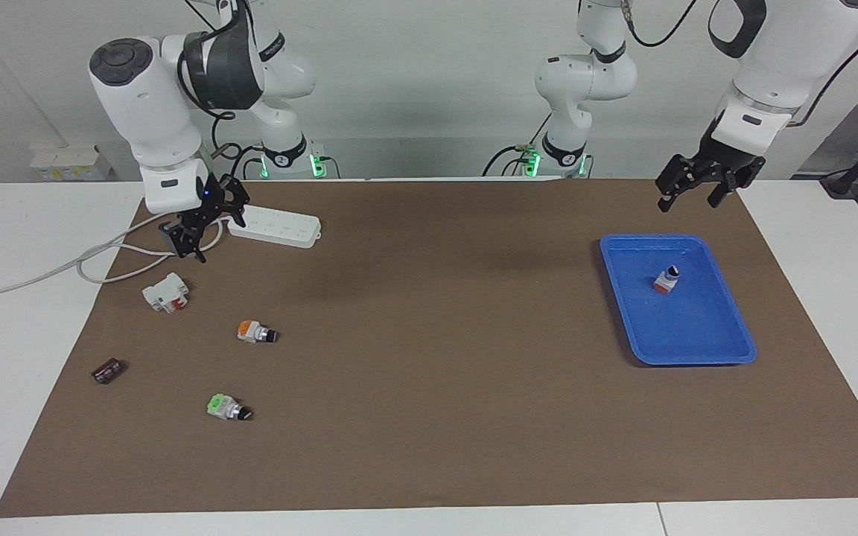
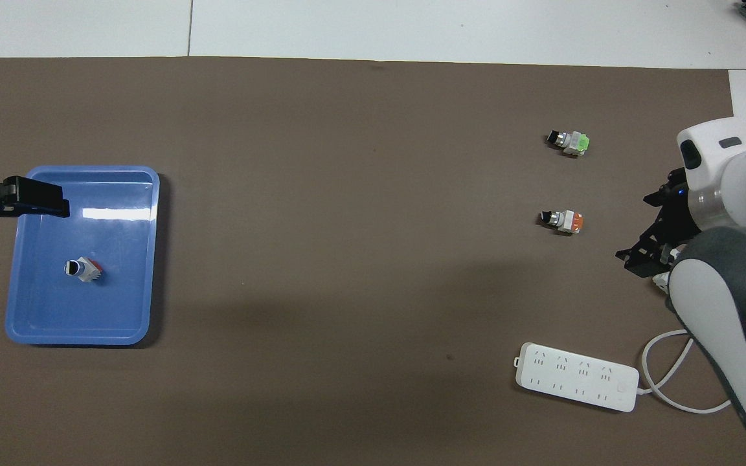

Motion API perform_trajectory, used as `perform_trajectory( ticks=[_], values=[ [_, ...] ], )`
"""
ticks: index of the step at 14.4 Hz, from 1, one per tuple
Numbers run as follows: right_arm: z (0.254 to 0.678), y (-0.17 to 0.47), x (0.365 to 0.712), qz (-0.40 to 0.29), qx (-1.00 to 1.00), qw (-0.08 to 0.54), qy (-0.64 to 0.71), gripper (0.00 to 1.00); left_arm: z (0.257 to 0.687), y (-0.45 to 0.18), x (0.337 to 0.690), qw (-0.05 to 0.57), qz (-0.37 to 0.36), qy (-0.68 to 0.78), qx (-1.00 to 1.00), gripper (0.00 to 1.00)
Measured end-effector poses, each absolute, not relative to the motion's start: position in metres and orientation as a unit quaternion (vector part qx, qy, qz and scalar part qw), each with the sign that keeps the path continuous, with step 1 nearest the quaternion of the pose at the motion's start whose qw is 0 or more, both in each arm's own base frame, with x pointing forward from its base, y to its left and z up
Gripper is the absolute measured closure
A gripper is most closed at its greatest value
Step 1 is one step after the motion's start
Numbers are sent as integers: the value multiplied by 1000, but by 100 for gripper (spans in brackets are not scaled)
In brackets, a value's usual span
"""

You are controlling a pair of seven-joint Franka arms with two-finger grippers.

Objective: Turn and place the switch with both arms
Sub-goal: 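Move the right gripper toward the orange-and-white switch module, then grasp the orange-and-white switch with the right gripper and lift it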

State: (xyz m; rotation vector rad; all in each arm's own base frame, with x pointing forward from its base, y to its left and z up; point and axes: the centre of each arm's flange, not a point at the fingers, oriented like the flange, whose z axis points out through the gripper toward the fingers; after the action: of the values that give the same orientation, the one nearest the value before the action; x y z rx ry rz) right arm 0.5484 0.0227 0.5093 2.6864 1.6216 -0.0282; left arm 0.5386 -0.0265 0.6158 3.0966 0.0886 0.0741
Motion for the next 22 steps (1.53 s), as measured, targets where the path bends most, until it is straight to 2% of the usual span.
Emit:
perform_trajectory(
  ticks=[4, 9, 13, 22],
  values=[
    [462, 22, 557, -37, 795, -19, 605, 0, 616, -26, 539, 21, 24, 29, 999, 0],
    [408, 12, 578, -24, 756, -13, 654, 0, 616, -26, 539, 21, 24, 29, 999, 0],
    [361, -3, 579, -13, 743, -6, 669, 0, 616, -26, 539, 21, 24, 29, 999, 0],
    [316, -1, 574, 11, 735, 14, 678, 0, 616, -26, 539, 21, 24, 29, 999, 0]
  ],
)
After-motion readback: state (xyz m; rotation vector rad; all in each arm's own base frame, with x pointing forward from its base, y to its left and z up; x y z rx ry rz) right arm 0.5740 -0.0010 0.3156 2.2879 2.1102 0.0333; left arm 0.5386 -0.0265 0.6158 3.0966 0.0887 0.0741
